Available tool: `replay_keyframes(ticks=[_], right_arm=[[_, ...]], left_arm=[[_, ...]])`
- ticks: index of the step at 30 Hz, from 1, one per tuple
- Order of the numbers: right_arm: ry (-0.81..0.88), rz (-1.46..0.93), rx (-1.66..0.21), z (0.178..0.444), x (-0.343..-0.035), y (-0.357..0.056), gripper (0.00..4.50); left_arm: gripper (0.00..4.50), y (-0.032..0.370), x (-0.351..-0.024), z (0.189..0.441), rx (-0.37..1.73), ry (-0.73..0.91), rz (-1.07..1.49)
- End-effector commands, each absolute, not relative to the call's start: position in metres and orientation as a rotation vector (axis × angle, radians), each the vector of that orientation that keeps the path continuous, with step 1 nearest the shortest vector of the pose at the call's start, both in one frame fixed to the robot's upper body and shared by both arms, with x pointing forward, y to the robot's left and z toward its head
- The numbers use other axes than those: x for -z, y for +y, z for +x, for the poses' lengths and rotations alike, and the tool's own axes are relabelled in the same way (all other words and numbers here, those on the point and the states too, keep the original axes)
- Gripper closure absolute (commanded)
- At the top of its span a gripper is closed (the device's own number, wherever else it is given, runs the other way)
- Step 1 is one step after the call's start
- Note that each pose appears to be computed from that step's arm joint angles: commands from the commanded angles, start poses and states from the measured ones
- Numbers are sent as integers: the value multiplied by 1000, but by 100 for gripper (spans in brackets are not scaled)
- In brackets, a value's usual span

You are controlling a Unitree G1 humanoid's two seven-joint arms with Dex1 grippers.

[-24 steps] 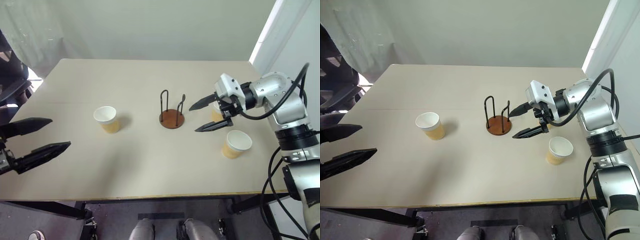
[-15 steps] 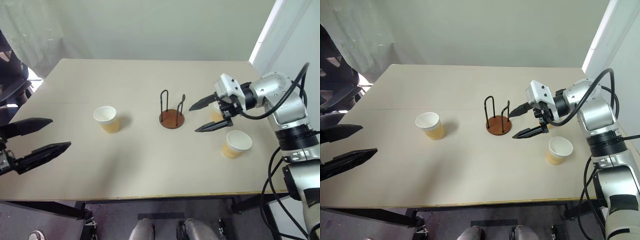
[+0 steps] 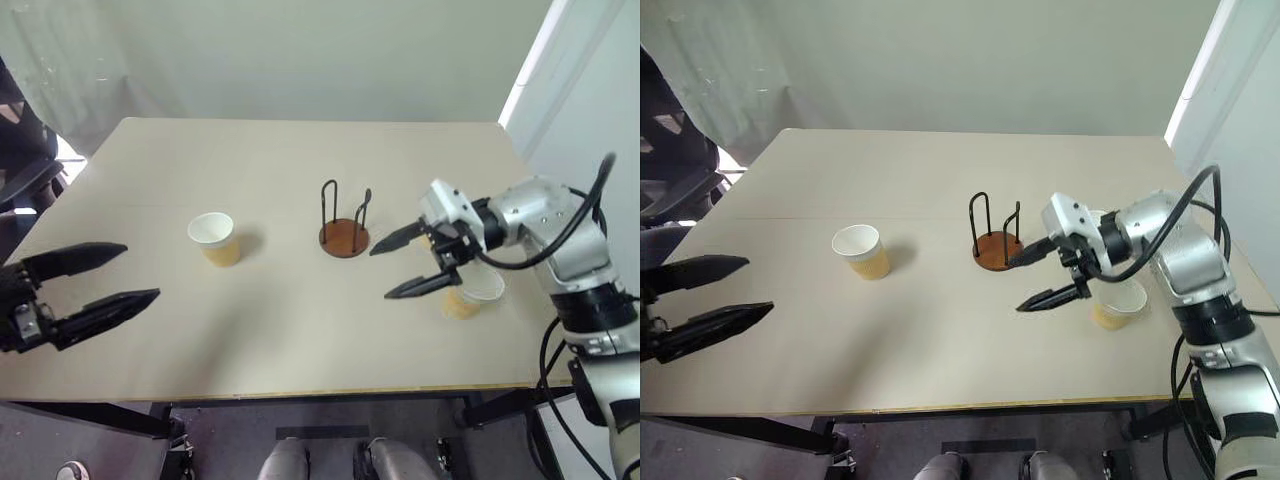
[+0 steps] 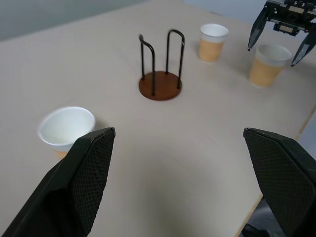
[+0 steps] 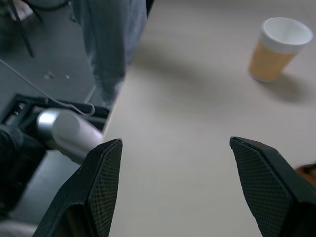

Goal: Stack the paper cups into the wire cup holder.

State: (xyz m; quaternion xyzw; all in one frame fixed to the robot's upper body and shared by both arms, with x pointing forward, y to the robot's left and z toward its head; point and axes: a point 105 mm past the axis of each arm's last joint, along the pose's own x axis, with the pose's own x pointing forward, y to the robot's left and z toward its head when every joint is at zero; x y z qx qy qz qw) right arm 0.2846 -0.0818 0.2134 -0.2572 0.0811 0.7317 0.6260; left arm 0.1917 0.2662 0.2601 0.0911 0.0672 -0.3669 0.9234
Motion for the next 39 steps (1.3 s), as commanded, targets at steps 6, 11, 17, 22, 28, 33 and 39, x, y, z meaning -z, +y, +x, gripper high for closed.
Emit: replay_keyframes(ticks=[6, 11, 17, 22, 28, 33, 39], right_arm=[[242, -518, -1326, 306, -182, -50, 92], [298, -445, -1075, 337, -170, -52, 92], [320, -392, -872, 362, -161, -53, 92], [328, -392, -801, 370, -156, -56, 92], [277, -373, -713, 386, -164, -55, 92], [214, -346, -688, 392, -174, -44, 92], [166, -326, -671, 397, -183, -37, 92]], left_arm=[[4, 257, -254, 200, 808, 137, 201], [4, 254, -253, 202, 822, 139, 196], [4, 253, -253, 202, 820, 138, 194], [4, 254, -253, 200, 808, 138, 193], [4, 253, -252, 199, 800, 136, 190], [4, 253, -251, 198, 797, 135, 187], [4, 252, -251, 198, 795, 133, 183]])
